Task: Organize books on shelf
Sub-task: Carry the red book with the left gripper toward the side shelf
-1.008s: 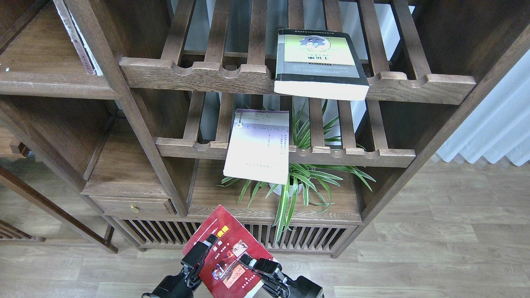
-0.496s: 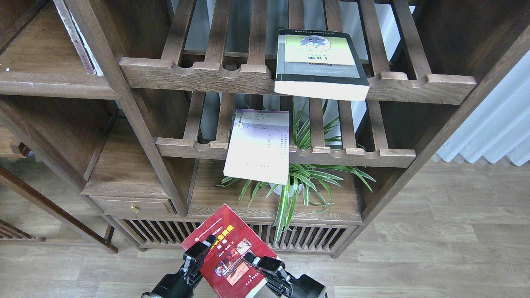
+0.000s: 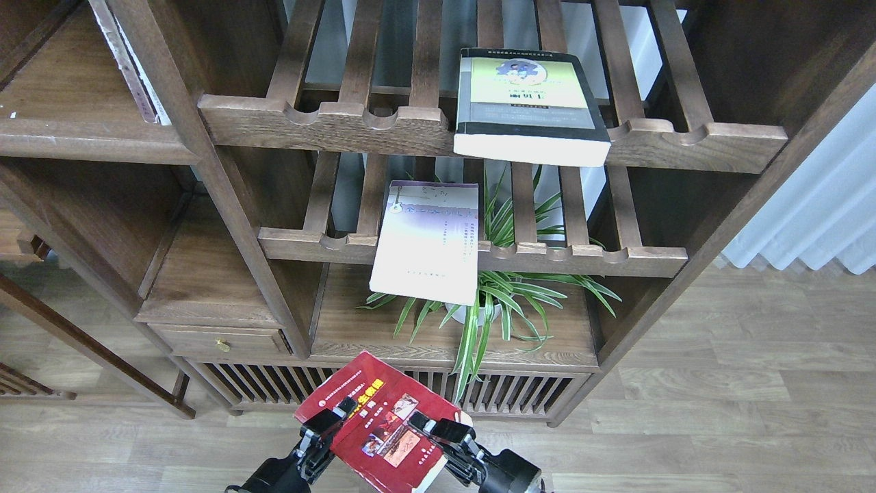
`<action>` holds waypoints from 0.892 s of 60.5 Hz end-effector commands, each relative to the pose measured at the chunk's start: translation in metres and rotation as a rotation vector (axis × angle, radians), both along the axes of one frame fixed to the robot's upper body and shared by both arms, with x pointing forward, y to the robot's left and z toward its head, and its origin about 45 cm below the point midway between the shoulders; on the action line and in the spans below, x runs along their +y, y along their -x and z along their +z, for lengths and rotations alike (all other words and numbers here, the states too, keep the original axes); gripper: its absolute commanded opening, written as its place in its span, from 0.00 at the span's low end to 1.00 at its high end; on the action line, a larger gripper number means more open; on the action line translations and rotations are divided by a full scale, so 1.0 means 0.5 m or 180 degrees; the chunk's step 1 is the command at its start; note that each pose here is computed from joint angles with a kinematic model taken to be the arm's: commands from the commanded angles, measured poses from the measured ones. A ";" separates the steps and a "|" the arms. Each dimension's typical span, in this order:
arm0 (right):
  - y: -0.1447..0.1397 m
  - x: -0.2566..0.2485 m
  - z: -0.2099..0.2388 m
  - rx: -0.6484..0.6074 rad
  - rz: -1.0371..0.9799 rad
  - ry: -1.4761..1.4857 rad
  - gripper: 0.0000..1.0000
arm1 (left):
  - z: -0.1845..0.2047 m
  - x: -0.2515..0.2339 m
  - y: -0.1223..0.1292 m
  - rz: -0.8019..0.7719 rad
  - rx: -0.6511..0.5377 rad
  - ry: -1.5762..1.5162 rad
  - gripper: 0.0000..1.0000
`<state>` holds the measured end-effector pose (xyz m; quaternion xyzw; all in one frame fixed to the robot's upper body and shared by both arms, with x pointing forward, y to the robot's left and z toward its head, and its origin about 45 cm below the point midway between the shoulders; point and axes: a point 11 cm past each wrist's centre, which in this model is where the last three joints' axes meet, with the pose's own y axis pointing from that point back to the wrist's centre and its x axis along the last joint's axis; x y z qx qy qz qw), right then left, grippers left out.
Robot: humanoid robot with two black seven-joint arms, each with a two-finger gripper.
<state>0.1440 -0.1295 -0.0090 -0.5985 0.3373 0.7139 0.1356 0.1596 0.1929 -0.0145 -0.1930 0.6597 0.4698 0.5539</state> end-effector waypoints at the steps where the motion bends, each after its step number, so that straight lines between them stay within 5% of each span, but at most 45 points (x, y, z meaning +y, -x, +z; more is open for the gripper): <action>1: 0.007 -0.008 -0.004 -0.0017 0.0082 0.0066 0.80 | 0.002 -0.005 -0.001 0.0012 -0.0013 0.0025 0.06; 10: 0.008 -0.010 -0.005 -0.0031 0.0096 0.0090 0.99 | 0.008 0.002 -0.010 0.0046 -0.0049 0.0026 0.05; 25: 0.010 -0.017 -0.009 -0.0017 0.0067 0.0122 0.99 | 0.026 0.138 -0.022 0.0068 -0.0148 -0.0389 0.05; 54: 0.028 -0.034 -0.032 0.0089 0.0075 0.0233 0.99 | 0.236 0.358 -0.043 0.0243 -0.0840 -0.0904 0.06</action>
